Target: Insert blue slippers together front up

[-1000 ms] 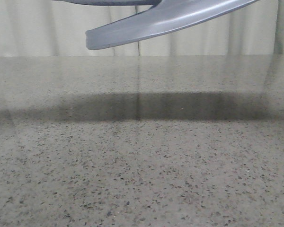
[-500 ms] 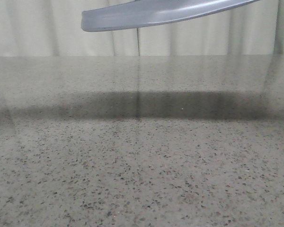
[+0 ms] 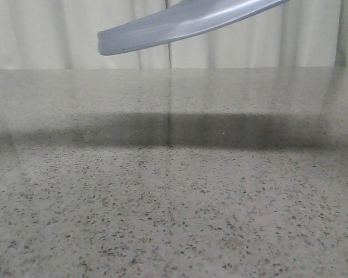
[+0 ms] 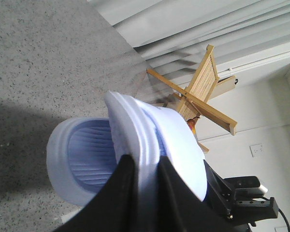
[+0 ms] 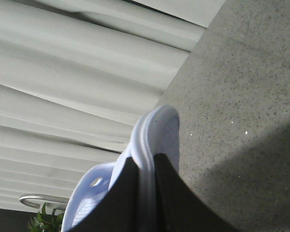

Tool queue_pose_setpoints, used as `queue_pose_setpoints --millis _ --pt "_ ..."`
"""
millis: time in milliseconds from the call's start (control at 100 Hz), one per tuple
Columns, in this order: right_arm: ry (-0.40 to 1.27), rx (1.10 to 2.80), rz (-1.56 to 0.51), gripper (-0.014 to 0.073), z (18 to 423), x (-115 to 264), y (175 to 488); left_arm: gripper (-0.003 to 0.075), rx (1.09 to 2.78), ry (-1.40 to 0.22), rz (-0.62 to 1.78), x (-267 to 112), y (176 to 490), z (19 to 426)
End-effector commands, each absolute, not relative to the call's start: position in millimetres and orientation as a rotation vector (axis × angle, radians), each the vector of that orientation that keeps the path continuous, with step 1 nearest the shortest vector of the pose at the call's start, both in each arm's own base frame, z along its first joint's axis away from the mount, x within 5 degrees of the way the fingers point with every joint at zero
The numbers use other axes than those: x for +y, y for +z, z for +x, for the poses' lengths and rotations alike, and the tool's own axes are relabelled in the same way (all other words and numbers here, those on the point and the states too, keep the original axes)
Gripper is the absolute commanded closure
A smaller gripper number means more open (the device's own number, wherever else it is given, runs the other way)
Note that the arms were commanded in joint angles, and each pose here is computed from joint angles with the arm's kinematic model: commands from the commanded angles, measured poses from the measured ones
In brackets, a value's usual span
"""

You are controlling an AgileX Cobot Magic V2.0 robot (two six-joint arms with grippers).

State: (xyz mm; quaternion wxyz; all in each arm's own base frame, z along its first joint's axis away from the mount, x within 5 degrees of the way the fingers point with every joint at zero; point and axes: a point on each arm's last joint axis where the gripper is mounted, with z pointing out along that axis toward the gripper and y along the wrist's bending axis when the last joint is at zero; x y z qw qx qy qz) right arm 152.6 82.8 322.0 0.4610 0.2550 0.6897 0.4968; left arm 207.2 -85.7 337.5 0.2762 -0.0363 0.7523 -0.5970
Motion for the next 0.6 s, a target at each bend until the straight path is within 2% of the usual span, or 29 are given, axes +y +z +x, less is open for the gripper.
queue_pose_setpoints --millis 0,590 --pt "1.262 1.666 0.595 0.0702 150.7 86.4 334.8 0.0704 1.940 -1.815 0.094 -95.9 360.0 189.4" --pt "1.220 1.697 0.532 0.0702 150.3 87.9 333.0 0.0704 1.924 -1.805 0.105 -95.8 360.5 189.9"
